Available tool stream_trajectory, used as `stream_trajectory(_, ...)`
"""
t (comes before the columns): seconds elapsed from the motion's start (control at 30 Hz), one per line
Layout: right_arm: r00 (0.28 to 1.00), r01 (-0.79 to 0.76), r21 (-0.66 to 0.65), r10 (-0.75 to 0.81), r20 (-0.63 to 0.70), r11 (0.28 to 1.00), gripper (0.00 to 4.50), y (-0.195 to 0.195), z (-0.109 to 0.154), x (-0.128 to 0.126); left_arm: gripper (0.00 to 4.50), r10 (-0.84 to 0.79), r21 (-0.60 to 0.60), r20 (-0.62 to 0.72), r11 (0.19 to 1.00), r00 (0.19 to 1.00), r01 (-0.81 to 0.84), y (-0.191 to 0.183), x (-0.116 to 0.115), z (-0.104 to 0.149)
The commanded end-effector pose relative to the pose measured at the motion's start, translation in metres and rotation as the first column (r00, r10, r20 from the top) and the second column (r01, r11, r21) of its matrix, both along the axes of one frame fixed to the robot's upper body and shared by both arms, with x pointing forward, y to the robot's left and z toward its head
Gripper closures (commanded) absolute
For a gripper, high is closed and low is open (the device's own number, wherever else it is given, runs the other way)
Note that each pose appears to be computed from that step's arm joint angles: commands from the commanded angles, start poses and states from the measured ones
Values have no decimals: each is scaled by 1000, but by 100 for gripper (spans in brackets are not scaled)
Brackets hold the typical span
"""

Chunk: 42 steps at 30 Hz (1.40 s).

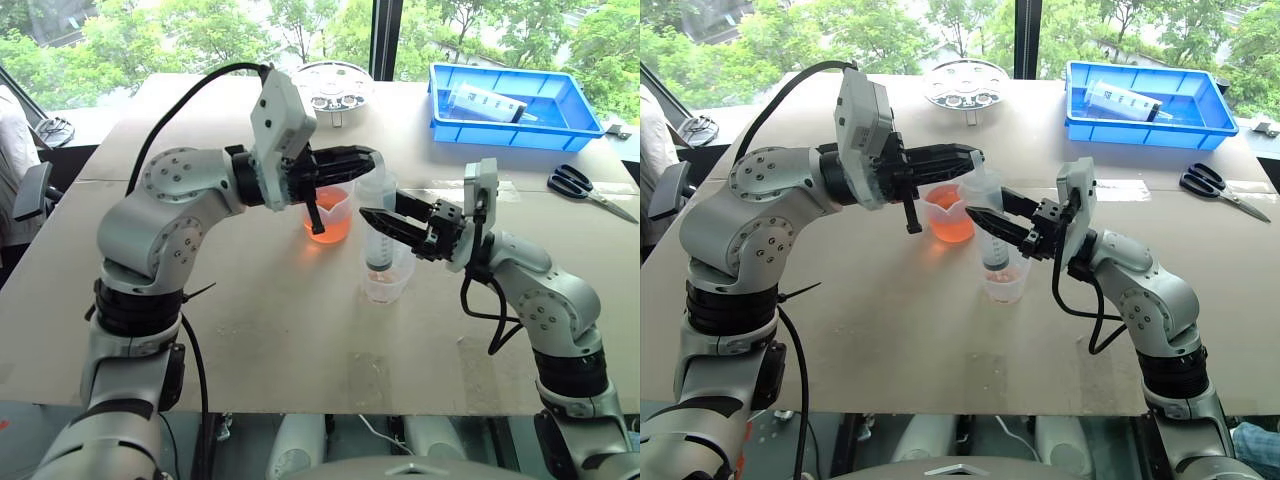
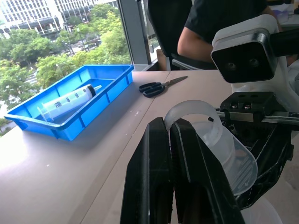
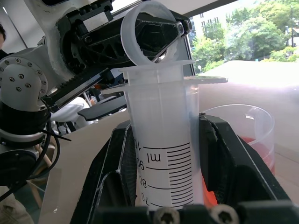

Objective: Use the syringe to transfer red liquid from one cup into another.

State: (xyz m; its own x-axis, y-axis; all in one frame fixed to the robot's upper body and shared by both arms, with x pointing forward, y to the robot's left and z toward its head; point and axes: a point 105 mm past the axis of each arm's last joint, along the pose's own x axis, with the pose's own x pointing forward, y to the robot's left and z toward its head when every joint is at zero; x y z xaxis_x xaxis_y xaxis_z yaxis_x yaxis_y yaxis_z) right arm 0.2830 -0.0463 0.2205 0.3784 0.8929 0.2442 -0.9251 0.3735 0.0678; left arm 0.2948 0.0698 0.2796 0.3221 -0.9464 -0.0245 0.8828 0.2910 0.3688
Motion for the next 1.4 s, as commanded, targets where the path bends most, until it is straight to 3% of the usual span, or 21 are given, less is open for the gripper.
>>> stream_trajectory(0.03,984,19,118,-39,173,993,306,-12,50,-9,450,-121,-27,-90,993,989,119,-16,-15,-9)
stream_trajectory(0.13,985,26,116,-45,168,993,306,-15,49,-9,450,-113,-160,-156,983,981,88,-5,-10,12)
stream_trajectory(0.17,985,29,116,-48,166,993,306,-16,49,-9,421,-117,-187,-180,979,977,83,-1,-10,17)
stream_trajectory(0.27,986,40,134,-61,156,990,306,-20,51,-9,311,-131,-226,-227,971,965,78,11,-14,25)
stream_trajectory(0.37,986,43,142,-65,151,989,306,-22,52,-9,166,-97,-248,-245,968,965,35,19,-12,27)
stream_trajectory(0.4,987,45,146,-67,148,988,306,-22,53,-10,155,-90,-250,-249,968,964,26,22,-13,27)
stream_trajectory(0.43,987,48,154,-70,145,987,306,-23,54,-9,97,-74,-251,-247,968,966,10,25,-12,27)
stream_trajectory(0.47,988,53,172,-77,136,984,306,-25,58,-9,72,-63,-262,-253,965,965,-6,27,-12,27)
stream_trajectory(0.67,997,82,220,-83,-4,972,306,-44,77,-9,70,-31,-301,-274,952,961,-55,37,-15,27)
stream_trajectory(0.8,984,129,181,-103,-148,975,306,-78,82,-16,70,138,-303,-203,933,969,-196,43,-12,17)
stream_trajectory(0.93,901,210,-139,-247,-357,968,306,-119,41,-24,70,209,-261,-175,932,962,-250,43,-23,-2)
stream_trajectory(0.97,869,201,-256,-293,-400,946,306,-127,27,-29,70,225,-251,-164,932,960,-261,43,-24,-5)
stream_trajectory(1.07,789,160,-427,-375,-487,890,306,-142,0,-37,70,246,-252,-153,927,957,-278,45,-25,-9)
stream_trajectory(1.23,680,196,-596,-545,-490,779,306,-161,-45,-9,70,239,-233,-150,935,959,-269,41,-33,-18)
stream_trajectory(1.4,653,203,-692,-622,-432,693,306,-165,-83,23,70,243,-197,-162,942,956,-273,45,-45,-26)
